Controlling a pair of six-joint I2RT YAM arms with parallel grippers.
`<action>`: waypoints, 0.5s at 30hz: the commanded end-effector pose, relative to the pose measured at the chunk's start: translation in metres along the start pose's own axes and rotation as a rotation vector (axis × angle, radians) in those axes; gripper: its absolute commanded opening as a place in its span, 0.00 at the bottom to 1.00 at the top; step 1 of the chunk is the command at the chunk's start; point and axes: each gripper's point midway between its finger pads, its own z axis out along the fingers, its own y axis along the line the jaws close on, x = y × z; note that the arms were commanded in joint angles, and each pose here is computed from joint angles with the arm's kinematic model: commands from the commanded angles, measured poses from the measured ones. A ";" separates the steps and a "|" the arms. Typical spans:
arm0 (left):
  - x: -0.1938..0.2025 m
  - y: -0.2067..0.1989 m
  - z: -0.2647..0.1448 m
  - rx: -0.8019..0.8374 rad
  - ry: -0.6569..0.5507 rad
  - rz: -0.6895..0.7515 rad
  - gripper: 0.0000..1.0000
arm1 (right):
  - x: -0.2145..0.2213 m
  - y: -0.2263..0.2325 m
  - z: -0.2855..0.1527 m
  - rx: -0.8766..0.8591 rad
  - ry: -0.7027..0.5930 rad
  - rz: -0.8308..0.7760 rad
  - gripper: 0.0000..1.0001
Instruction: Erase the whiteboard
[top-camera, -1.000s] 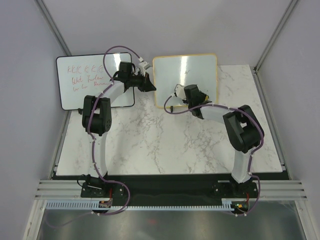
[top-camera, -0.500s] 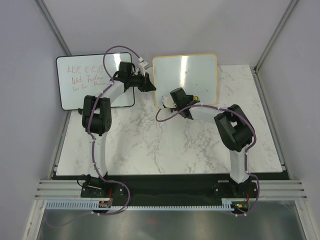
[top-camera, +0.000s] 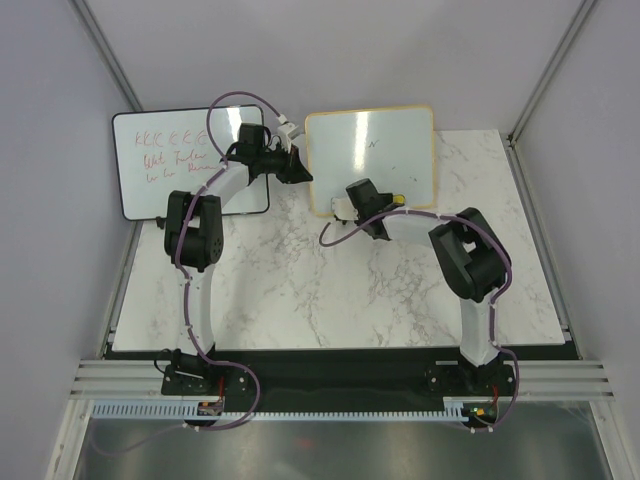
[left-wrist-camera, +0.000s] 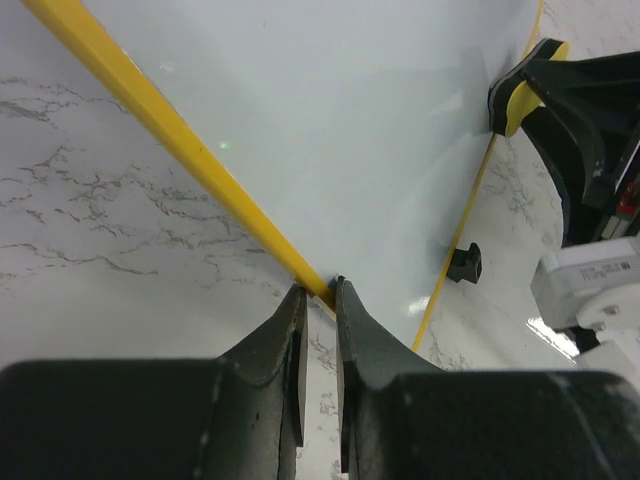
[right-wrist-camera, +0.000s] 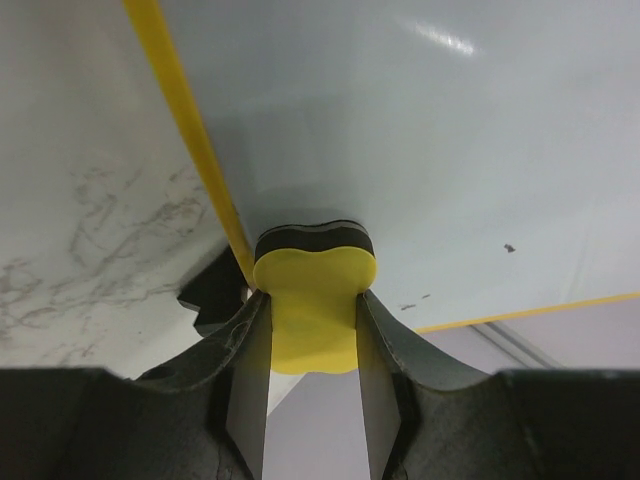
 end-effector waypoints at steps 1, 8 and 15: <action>-0.041 -0.011 -0.012 0.007 -0.065 0.137 0.02 | 0.045 0.002 0.010 -0.004 0.127 -0.003 0.00; -0.043 -0.010 -0.013 0.005 -0.068 0.140 0.02 | 0.018 0.003 0.010 0.021 0.105 -0.046 0.00; -0.042 -0.010 -0.012 0.005 -0.068 0.142 0.02 | -0.038 -0.008 0.006 0.062 -0.037 -0.054 0.00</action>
